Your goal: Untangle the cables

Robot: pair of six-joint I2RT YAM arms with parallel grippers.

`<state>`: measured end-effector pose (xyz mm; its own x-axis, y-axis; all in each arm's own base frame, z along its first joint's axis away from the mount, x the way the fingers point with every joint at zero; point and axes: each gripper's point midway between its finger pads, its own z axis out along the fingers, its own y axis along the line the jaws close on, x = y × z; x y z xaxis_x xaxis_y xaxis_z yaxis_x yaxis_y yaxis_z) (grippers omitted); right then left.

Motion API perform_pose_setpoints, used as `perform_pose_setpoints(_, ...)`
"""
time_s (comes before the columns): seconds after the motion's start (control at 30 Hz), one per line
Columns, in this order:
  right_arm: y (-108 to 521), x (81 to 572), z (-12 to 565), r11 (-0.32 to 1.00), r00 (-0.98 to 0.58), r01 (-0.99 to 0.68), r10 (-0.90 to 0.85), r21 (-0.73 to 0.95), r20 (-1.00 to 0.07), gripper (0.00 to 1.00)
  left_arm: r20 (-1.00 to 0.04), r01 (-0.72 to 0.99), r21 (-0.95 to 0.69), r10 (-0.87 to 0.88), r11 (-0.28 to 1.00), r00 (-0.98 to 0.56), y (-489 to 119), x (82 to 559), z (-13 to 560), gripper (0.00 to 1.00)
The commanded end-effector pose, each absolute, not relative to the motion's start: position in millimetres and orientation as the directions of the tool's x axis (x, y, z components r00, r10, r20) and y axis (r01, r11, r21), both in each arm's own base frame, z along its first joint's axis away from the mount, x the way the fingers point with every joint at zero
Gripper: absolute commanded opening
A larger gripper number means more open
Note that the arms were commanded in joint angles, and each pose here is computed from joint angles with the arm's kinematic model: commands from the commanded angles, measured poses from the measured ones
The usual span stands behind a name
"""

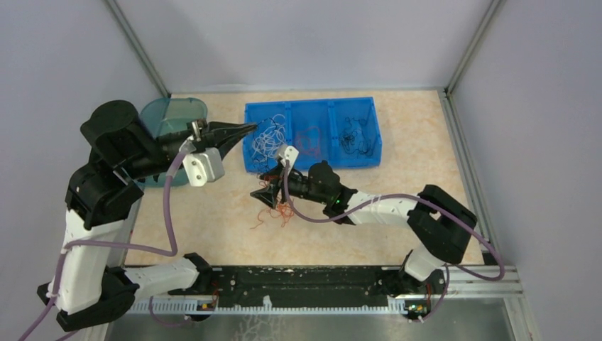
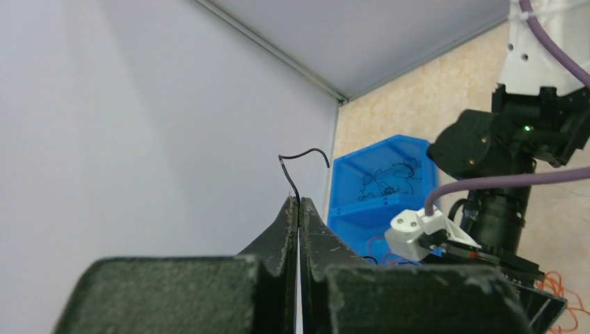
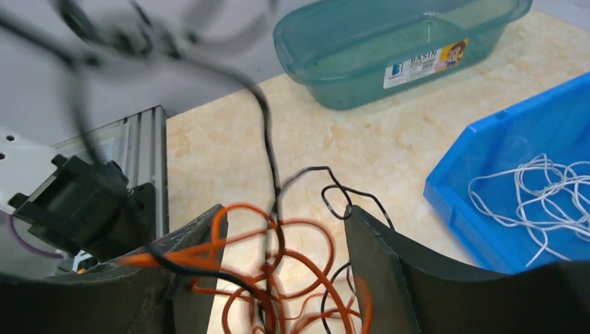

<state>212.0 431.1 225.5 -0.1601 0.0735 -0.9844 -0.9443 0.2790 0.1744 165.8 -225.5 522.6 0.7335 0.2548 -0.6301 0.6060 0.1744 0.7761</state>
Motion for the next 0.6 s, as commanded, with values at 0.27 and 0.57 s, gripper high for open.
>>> perform_pose_setpoints(0.27, 411.4, 196.9, 178.8, 0.279, -0.27, -0.907, 0.191, 0.316, -0.944, 0.51, -0.37, 0.261, 0.88, 0.225, 0.397, 0.901, -200.0, 160.2, 629.7, 0.0)
perform_pose_setpoints(0.57, 393.4, 190.3, 136.6, 0.317, -0.342, -0.868, 0.175, 0.382, -0.923, 0.43, -0.099, -0.12, 0.848, 0.377, 0.516, 0.921, -165.6, 157.6, 696.5, 0.0)
